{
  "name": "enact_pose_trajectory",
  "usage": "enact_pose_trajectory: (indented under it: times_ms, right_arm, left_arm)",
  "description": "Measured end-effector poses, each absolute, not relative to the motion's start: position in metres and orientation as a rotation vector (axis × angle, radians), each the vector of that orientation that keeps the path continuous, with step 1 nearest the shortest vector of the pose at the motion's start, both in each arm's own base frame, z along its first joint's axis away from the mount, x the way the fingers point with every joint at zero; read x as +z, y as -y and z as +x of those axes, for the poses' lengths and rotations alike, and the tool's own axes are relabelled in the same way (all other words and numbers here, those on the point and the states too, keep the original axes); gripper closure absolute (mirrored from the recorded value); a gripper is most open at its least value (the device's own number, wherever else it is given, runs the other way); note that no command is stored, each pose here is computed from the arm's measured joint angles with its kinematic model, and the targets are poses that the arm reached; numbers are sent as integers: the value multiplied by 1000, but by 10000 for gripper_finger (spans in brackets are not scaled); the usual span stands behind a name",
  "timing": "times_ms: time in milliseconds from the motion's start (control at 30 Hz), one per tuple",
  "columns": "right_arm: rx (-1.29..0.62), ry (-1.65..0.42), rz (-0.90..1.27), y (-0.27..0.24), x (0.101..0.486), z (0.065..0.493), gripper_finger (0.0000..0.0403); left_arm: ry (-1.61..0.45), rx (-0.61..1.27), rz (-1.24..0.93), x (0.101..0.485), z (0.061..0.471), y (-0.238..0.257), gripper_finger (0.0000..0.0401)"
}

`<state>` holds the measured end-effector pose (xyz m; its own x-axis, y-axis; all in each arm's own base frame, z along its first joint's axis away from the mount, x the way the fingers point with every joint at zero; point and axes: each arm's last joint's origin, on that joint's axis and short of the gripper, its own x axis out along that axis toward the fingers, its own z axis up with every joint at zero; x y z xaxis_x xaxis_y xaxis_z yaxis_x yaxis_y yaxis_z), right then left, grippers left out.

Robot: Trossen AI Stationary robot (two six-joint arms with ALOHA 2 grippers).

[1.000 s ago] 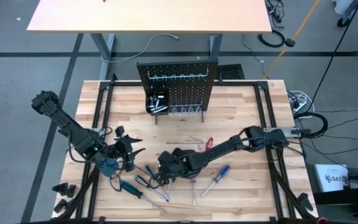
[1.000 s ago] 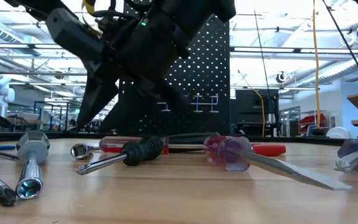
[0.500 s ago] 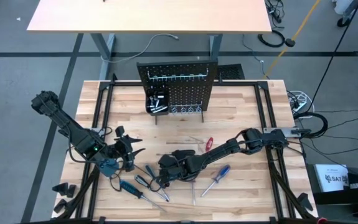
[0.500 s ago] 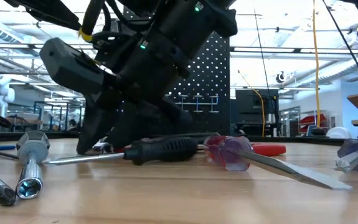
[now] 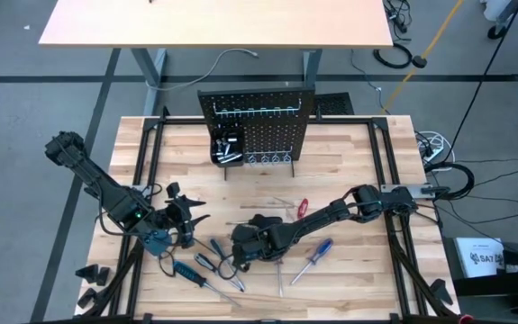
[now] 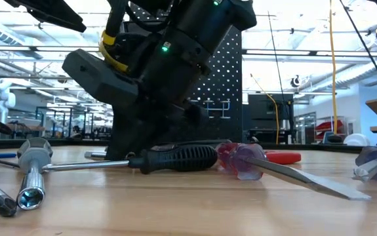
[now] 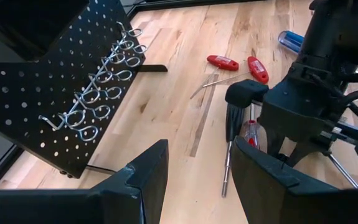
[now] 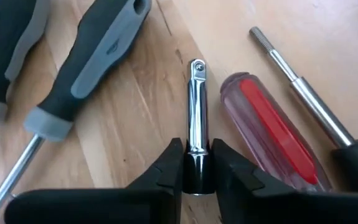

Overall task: Hang tools onto peg board
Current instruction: Put the extension bar into the black bin on the pegboard

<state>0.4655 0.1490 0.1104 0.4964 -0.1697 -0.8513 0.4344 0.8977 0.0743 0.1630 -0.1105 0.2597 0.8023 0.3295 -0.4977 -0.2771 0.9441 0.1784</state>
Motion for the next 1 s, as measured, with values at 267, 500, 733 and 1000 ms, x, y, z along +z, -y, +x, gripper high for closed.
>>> enact_pose_trajectory:
  times_ms: [267,500,733,1000]
  right_arm:
    - [-297,-999,228,-158,140,454,351]
    - [-249,-908,187,-163,203,438,351]
    - [-317,-871,84,-169,252,404,351]
    - [-276,-794,4,-183,290,374,351]
  left_arm:
    - [-583,209,68,261,165,116,228]
    - [-487,4,98,274,175,128,228]
    - [-323,-91,121,290,183,136,228]
    - [-78,-183,61,262,185,137,228]
